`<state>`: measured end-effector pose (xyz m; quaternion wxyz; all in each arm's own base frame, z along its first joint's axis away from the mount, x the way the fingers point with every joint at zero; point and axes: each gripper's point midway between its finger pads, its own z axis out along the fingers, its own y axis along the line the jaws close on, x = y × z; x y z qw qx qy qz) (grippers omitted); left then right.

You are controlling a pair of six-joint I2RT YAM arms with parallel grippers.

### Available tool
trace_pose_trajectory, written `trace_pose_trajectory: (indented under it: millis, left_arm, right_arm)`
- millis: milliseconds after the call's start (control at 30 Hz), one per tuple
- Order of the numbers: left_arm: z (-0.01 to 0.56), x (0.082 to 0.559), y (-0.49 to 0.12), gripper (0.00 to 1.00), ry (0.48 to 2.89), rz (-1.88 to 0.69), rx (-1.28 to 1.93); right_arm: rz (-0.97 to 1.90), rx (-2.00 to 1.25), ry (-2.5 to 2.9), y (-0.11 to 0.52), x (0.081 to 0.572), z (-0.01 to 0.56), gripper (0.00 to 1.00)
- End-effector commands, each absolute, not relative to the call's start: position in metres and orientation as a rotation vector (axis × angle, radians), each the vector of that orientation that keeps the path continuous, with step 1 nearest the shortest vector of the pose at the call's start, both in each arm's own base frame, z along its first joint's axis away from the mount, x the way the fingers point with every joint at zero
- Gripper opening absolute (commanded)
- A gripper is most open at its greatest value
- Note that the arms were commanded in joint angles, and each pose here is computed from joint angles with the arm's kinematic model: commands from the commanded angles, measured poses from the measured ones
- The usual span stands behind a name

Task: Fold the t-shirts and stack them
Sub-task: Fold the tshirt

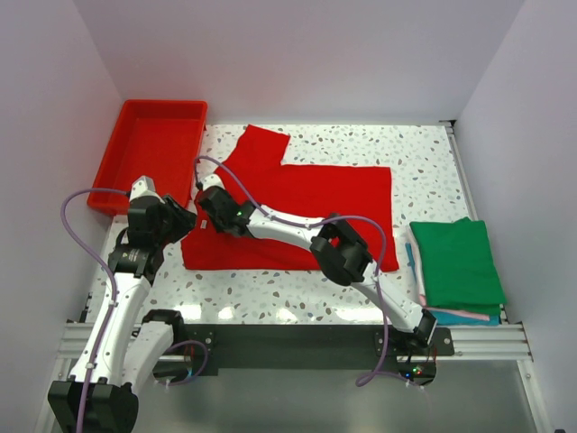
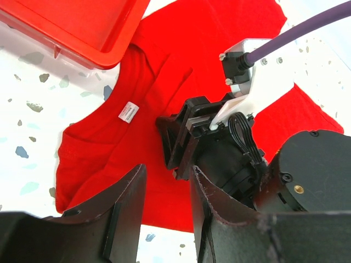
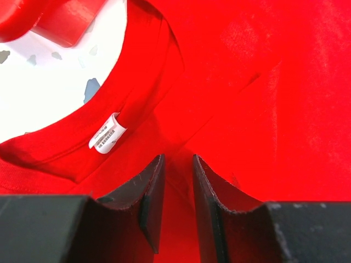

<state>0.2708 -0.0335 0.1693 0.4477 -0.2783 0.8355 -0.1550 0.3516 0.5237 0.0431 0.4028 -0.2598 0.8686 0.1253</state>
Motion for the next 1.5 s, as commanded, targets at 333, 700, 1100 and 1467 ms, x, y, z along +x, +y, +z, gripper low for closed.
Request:
trace_pose_trajectory:
  millis: [333,700,1100,1467]
  left_arm:
    - [0.175,0.277,-0.035,0.42,2.046,-0.391,-0.653]
    - [0.169,0.276,-0.032,0.42,2.058,-0.368,-0.658]
    - [0.159,0.276,-0.031,0.42,2.073,-0.358,-0.669]
    - [0.129,0.271,-0.019,0.39,2.114,-0.273,-0.755]
  right_arm:
    - [0.316,-0.649,2.203,0.527,0.348,0.029,0.24]
    - [0.445,-0.594,2.186,0.533,0.356,0.063,0.17]
    - [0.566,-0.517,2.221,0.526,0.363,0.079,0.06]
    - [0.683,-0.411,2.235,0.509,0.378,0.103,0.04]
